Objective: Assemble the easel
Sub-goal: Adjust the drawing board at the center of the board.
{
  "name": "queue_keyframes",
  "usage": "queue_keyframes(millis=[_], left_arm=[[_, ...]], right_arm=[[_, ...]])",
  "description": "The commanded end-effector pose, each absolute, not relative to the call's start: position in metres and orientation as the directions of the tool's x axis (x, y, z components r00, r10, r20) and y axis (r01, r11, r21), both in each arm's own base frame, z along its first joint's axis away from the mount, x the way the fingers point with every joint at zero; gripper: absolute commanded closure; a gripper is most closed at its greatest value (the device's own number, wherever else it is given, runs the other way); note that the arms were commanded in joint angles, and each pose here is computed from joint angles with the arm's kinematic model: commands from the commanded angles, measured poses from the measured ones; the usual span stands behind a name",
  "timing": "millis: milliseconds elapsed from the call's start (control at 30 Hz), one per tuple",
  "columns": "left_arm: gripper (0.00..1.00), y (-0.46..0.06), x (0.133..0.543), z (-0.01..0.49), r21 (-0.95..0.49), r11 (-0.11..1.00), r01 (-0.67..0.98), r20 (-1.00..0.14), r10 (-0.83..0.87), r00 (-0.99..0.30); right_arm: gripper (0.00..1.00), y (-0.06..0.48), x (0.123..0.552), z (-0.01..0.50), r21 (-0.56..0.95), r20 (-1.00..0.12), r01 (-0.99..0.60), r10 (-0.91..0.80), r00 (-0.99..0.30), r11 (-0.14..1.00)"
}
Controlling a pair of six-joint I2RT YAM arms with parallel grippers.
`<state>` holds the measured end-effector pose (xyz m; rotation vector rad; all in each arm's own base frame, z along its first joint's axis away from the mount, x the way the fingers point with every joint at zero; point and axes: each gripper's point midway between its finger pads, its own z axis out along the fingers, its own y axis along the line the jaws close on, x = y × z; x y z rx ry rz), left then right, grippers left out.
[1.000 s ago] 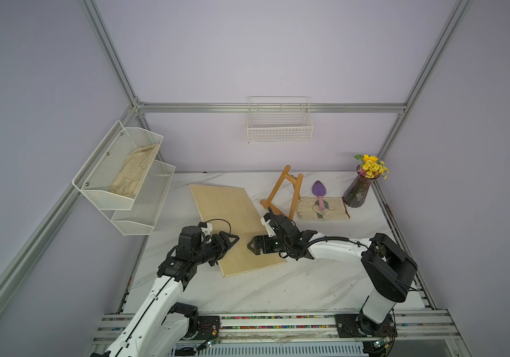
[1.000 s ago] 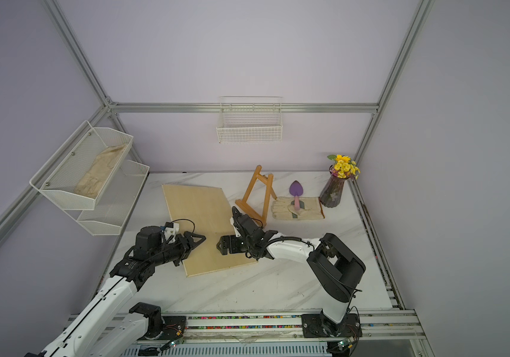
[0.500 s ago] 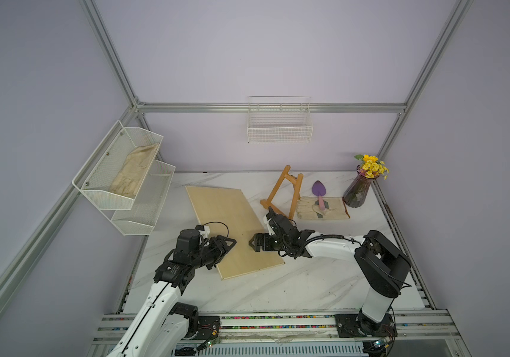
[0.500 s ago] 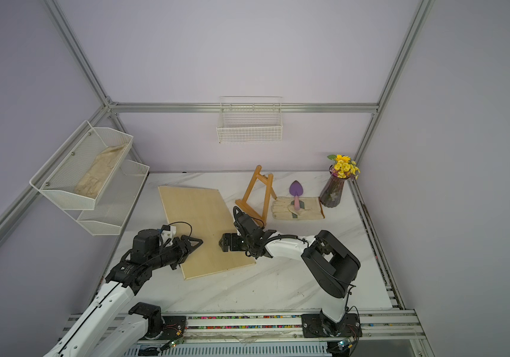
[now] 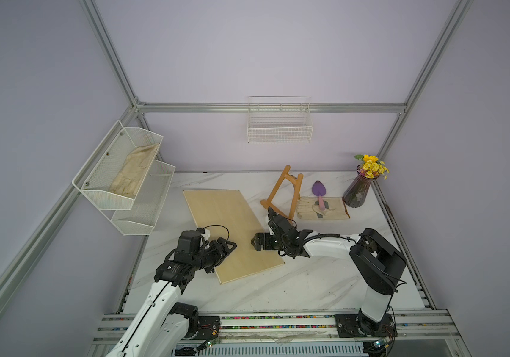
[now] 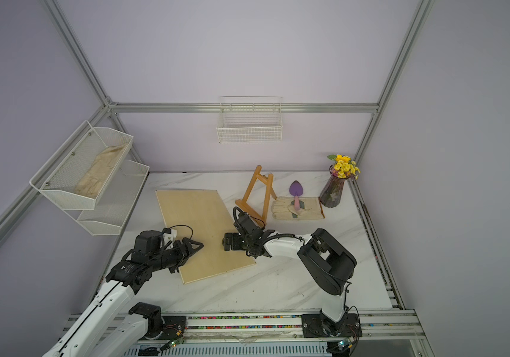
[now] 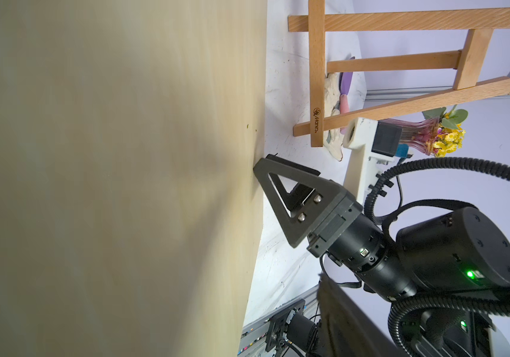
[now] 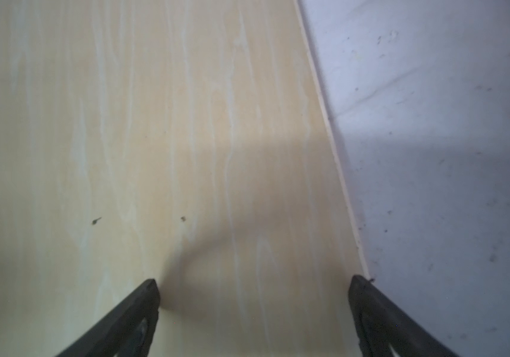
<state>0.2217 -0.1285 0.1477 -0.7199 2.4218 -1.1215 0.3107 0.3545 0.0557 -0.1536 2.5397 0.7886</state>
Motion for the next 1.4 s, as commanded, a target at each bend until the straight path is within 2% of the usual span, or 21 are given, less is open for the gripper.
queue_keyframes(millis=[0, 400, 733, 1000, 1067, 1167, 1233, 1333, 1367], left_arm=[[0.23, -0.138, 0.23, 0.206, -0.836, 0.537, -0.114, -0.244, -0.548, -0.8], [0.25, -0.13, 0.221, 0.214, -0.826, 0.548, -0.131, -0.256, -0.572, -0.779], [0.28, -0.117, 0.215, 0.207, -0.786, 0.591, -0.181, -0.271, -0.593, -0.758], [0.42, -0.12, 0.223, 0.208, -0.816, 0.552, -0.173, -0.262, -0.618, -0.741], [0.49, -0.12, 0.224, 0.207, -0.818, 0.547, -0.176, -0.256, -0.621, -0.741], [0.53, -0.121, 0.226, 0.205, -0.82, 0.543, -0.181, -0.251, -0.625, -0.74], [0.6, -0.121, 0.227, 0.205, -0.819, 0.544, -0.181, -0.252, -0.626, -0.738], [0.62, -0.121, 0.229, 0.201, -0.817, 0.544, -0.191, -0.246, -0.628, -0.739], [0.66, -0.121, 0.23, 0.201, -0.818, 0.542, -0.192, -0.244, -0.63, -0.738]], right_arm=[[0.03, 0.332, 0.27, -0.012, 0.434, -0.263, -0.147, -0.031, -0.964, 0.889], [0.03, 0.309, 0.275, -0.033, 0.396, -0.222, -0.062, 0.03, -0.974, 0.916], [0.03, 0.306, 0.276, -0.035, 0.383, -0.223, -0.054, 0.035, -0.974, 0.922], [0.03, 0.319, 0.279, -0.015, 0.442, -0.255, -0.105, 0.012, -0.967, 0.891], [0.03, 0.322, 0.28, -0.008, 0.445, -0.268, -0.123, 0.001, -0.963, 0.887], [0.03, 0.325, 0.281, 0.002, 0.442, -0.299, -0.155, -0.018, -0.954, 0.884], [0.03, 0.328, 0.28, 0.007, 0.44, -0.317, -0.181, -0.036, -0.948, 0.879], [0.03, 0.331, 0.281, 0.019, 0.43, -0.357, -0.225, -0.065, -0.932, 0.874], [0.03, 0.332, 0.281, 0.024, 0.423, -0.378, -0.243, -0.074, -0.923, 0.873]])
